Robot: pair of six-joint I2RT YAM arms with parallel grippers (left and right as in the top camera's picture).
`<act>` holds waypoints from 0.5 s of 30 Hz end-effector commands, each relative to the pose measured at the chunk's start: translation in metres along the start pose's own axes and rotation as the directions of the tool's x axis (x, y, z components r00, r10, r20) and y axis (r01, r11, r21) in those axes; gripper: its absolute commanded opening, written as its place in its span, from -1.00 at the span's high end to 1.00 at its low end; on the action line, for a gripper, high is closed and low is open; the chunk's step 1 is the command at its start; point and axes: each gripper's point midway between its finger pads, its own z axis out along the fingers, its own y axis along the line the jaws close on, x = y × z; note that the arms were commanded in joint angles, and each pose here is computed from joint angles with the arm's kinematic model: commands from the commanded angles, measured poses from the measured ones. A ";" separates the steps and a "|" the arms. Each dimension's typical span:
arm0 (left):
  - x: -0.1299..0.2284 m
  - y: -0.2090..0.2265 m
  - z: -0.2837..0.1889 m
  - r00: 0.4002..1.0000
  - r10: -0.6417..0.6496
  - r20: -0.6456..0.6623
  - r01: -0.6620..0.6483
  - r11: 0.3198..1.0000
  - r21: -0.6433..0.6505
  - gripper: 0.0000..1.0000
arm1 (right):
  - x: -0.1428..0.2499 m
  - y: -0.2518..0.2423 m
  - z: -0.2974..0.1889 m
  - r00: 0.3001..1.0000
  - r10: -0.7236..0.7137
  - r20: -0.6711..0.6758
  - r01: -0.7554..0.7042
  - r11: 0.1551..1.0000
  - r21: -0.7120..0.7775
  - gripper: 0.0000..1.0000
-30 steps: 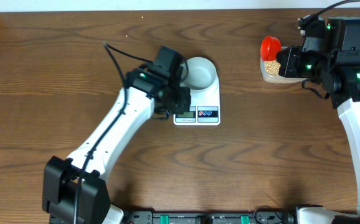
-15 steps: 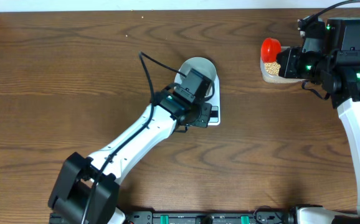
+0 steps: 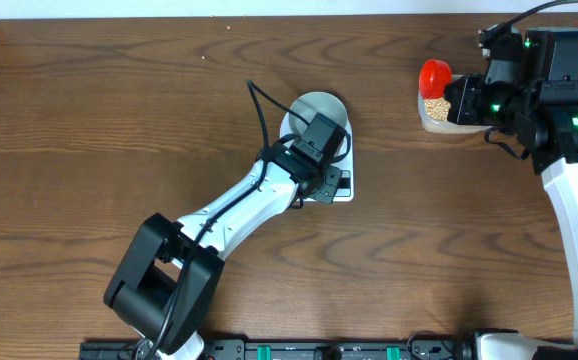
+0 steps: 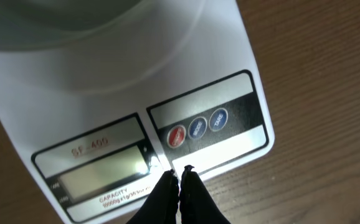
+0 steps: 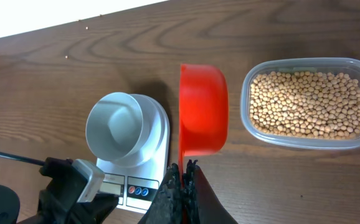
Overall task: Scoop item into bowl and weigh 50g on scale
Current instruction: 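Press the TARE button on the scale with the left gripper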
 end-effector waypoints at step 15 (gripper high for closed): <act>0.006 0.006 0.043 0.997 0.065 -0.030 -0.066 0.998 -0.026 0.86 | -0.007 0.004 -0.003 0.999 -0.045 0.020 0.045 0.999 -0.005 0.98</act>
